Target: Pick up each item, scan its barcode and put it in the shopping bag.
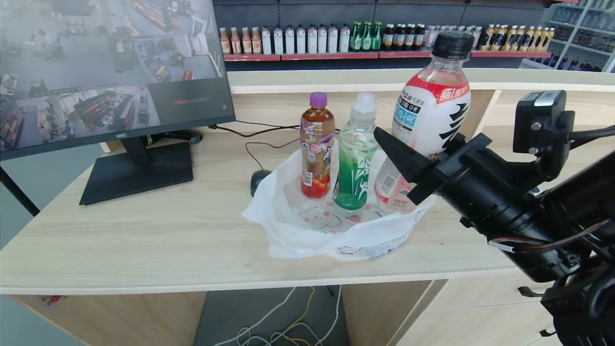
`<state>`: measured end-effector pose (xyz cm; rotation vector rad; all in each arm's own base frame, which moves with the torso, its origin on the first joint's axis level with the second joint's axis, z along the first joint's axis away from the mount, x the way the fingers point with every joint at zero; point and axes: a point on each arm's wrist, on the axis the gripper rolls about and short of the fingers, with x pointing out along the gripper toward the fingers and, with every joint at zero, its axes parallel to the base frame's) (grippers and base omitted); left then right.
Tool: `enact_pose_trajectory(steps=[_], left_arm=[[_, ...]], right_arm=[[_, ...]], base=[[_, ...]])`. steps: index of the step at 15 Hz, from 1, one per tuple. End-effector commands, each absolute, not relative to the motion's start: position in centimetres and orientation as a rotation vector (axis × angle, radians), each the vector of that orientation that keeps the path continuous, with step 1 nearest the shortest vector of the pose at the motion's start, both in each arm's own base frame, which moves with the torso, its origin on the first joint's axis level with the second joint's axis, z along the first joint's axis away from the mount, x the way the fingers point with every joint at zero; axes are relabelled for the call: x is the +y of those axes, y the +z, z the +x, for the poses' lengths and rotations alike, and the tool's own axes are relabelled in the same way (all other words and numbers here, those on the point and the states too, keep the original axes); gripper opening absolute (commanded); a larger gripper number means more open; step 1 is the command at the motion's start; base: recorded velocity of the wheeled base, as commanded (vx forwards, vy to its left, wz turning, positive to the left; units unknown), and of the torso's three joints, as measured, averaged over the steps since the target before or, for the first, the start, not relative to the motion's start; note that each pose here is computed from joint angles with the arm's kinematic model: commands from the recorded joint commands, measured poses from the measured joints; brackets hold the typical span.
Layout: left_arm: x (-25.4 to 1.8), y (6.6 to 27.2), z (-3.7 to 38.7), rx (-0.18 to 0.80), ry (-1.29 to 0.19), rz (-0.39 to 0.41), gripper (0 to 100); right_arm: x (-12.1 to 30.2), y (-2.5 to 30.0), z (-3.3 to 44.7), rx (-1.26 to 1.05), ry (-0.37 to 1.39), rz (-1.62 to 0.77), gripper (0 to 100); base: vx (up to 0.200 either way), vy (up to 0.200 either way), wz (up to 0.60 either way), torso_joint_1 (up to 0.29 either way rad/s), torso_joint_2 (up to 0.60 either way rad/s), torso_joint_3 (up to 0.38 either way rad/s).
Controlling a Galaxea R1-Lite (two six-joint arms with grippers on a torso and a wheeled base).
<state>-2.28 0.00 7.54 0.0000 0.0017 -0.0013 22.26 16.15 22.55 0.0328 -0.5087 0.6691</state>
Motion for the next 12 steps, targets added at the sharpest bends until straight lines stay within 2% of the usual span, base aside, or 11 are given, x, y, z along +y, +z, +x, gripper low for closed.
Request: enact_pose_trajectory(steps=[1, 5, 12], left_arm=[[0.0, 7.5, -2.3, 0.000, -0.002, 0.002, 100], [0.0, 7.5, -2.3, 0.000, 0.000, 0.000, 100], [0.0, 7.5, -2.3, 0.000, -0.002, -0.002, 100]], right_arm=[[17.6, 22.6, 22.6, -0.520, 0.693, 0.040, 0], [21.3, 21.4, 25.1, -0.504, 0.697, 0.063, 0], [23.9, 18.4, 28.1, -0.442, 0.710, 0.082, 0]], base=[[0.000, 0.000, 0.00, 0.000, 0.00, 0.000], [0.000, 0.000, 0.00, 0.000, 0.00, 0.000], [0.000, 0.000, 0.00, 0.000, 0.00, 0.000]])
